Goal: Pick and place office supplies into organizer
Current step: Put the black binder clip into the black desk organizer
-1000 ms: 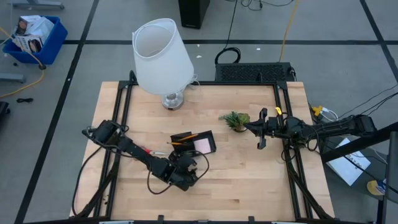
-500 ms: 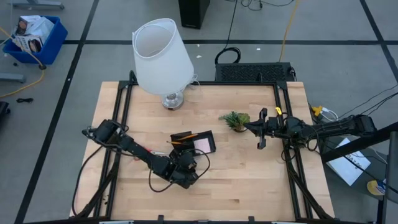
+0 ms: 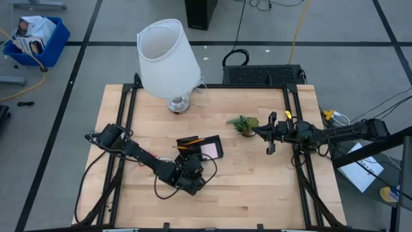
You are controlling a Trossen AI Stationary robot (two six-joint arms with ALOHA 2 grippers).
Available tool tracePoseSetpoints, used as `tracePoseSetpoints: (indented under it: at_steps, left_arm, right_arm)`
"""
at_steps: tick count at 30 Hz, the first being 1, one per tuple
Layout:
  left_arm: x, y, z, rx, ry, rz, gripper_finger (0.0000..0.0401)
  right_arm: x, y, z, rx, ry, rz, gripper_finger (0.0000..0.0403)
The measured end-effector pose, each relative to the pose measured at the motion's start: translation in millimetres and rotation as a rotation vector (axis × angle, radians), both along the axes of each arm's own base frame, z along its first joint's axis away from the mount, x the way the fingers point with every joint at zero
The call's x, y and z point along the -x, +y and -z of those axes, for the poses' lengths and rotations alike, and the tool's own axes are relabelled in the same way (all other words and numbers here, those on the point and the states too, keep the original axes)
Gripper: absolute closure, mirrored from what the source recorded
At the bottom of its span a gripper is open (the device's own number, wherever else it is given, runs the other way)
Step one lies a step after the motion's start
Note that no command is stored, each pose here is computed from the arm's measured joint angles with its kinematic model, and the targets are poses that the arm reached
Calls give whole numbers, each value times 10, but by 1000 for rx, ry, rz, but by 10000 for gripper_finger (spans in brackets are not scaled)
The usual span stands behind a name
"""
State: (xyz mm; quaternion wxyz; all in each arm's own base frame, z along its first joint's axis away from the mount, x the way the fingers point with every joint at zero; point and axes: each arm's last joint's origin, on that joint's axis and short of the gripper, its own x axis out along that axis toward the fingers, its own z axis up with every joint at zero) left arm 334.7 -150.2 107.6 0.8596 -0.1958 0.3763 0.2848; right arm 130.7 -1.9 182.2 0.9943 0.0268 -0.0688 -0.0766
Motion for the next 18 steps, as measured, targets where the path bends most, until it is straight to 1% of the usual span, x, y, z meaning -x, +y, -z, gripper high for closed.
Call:
tracePoseSetpoints:
  at_steps: [2,6,10,12,14,18]
  left_arm:
    - [0,-1,0,5,-4,-8,255]
    - [4,-13,-2,32,-20,-37,256]
    - [19,-87,-9,92,-65,-79,229]
    - [38,-144,-11,115,-81,-86,223]
    - [52,-184,-14,133,-94,-93,228]
    - [78,-248,-17,160,-111,-103,252]
  right_arm:
    - [0,0,1,0,1,0,403]
    - [0,0,0,0,0,0,403]
    - [0,0,0,0,0,0,403]
    - [0,0,0,0,0,0,403]
    - [0,0,0,0,0,0,403]
    - [0,0,0,0,0,0,403]
